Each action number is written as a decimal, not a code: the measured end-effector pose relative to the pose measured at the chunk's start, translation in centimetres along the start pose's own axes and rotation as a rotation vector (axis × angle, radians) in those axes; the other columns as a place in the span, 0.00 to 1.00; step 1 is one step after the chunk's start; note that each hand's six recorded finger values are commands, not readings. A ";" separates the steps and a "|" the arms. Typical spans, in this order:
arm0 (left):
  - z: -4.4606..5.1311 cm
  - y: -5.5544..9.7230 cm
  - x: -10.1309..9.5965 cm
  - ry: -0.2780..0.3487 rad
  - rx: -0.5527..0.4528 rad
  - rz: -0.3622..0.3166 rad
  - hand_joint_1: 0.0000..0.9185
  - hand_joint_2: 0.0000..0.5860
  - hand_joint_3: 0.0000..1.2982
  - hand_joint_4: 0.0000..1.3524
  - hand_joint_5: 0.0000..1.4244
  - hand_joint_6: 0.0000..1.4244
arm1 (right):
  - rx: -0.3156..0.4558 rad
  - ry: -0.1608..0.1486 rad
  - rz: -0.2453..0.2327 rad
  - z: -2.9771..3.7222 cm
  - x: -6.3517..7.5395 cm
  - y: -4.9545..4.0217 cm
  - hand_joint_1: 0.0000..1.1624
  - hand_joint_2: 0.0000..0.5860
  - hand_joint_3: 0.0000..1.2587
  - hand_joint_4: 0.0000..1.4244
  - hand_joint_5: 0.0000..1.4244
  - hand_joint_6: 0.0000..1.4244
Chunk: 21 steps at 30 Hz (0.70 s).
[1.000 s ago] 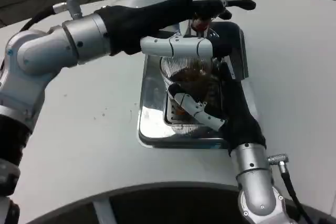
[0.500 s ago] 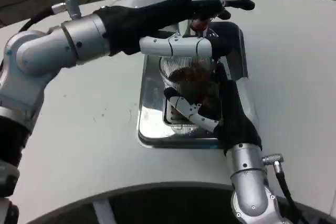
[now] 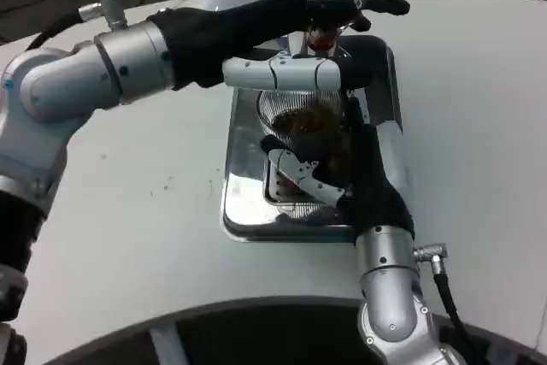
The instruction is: Grasp the cup under the faucet to collect the drink, then remove the cup.
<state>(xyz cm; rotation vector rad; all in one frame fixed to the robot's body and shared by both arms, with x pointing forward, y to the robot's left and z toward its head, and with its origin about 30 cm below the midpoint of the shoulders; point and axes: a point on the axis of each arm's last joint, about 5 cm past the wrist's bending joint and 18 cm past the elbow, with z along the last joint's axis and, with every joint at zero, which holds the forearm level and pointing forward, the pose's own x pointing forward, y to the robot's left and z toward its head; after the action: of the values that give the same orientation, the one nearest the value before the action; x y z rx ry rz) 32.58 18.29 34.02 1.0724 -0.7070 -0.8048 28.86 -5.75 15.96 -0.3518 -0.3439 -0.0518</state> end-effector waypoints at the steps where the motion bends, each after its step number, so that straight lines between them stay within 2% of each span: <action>1: -0.01 0.0 0.0 0.000 -0.001 0.001 0.00 0.19 0.10 0.05 0.10 0.09 | -0.002 0.000 0.002 0.04 0.0 0.08 0.63 0.35 0.08 0.11 0.16 0.04; 6: -0.27 -0.1 -0.5 -0.002 -0.020 0.031 0.00 0.22 0.11 0.06 0.12 0.10 | -0.015 0.010 0.001 0.18 0.2 0.59 0.63 0.36 0.16 0.16 0.18 0.05; 17: -0.62 -0.2 -1.3 -0.001 -0.048 0.084 0.00 0.22 0.12 0.11 0.18 0.12 | -0.049 0.012 -0.021 0.17 0.2 0.98 0.65 0.39 0.23 0.21 0.22 0.09; 21: -0.89 -0.3 -2.0 -0.004 -0.074 0.141 0.00 0.20 0.09 0.11 0.19 0.14 | -0.052 0.007 -0.042 0.20 0.2 1.10 0.65 0.39 0.25 0.22 0.24 0.10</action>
<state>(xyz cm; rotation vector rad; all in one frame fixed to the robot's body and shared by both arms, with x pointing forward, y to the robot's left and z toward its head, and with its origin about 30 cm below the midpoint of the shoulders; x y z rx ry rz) 32.20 20.28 33.21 0.9437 -0.7425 -0.7070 29.09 -4.65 15.84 -0.3961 -0.3436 -0.1037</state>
